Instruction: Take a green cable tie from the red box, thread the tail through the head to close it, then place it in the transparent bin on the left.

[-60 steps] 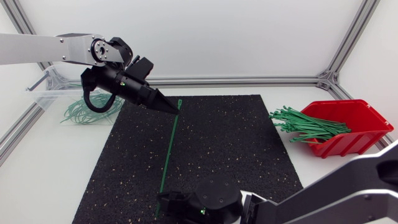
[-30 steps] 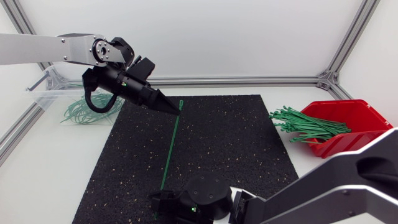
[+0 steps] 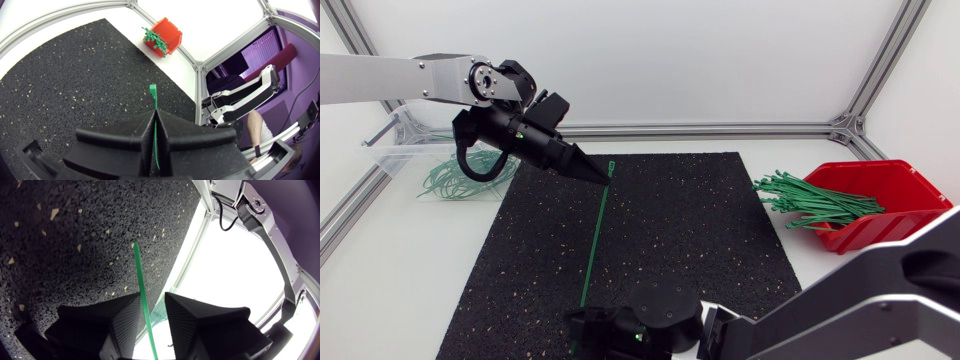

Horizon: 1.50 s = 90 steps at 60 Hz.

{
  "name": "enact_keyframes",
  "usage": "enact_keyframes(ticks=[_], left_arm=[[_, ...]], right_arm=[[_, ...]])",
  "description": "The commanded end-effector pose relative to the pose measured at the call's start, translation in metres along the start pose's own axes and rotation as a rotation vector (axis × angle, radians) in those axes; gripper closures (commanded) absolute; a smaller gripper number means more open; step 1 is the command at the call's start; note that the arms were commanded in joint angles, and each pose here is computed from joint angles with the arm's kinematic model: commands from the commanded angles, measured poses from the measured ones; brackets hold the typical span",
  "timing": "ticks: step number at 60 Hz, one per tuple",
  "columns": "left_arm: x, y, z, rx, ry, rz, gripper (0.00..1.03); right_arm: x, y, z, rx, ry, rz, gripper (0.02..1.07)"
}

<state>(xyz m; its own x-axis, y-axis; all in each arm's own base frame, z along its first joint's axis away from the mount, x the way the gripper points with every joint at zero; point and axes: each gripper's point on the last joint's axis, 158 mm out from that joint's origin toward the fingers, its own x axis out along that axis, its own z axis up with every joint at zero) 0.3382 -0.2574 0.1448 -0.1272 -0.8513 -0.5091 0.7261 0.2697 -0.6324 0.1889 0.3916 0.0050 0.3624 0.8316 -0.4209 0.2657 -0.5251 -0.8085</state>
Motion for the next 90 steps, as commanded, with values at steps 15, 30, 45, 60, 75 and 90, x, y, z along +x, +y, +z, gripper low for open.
enact_keyframes(ticks=[15, 30, 45, 60, 75, 90], left_arm=[[0.001, -0.006, -0.004, 0.006, 0.014, -0.010, 1.00], [0.000, -0.009, -0.004, 0.007, 0.013, -0.009, 1.00], [0.003, -0.011, -0.006, 0.006, 0.020, -0.015, 1.00], [0.004, -0.011, -0.005, 0.008, 0.024, -0.015, 1.00], [0.006, -0.011, -0.006, 0.003, 0.028, -0.018, 1.00], [0.006, -0.010, -0.005, 0.001, 0.026, -0.016, 1.00]], right_arm=[[-0.006, 0.016, -0.003, 0.007, 0.011, 0.043, 0.67], [-0.010, 0.009, -0.007, 0.060, 0.020, 0.022, 0.64], [-0.022, -0.018, -0.012, 0.245, -0.002, -0.057, 0.59], [-0.035, -0.020, -0.006, 0.322, -0.034, -0.076, 0.44], [-0.038, -0.017, -0.015, 0.401, -0.033, -0.080, 0.22], [-0.057, -0.050, -0.035, 0.653, -0.031, -0.179, 0.05]])
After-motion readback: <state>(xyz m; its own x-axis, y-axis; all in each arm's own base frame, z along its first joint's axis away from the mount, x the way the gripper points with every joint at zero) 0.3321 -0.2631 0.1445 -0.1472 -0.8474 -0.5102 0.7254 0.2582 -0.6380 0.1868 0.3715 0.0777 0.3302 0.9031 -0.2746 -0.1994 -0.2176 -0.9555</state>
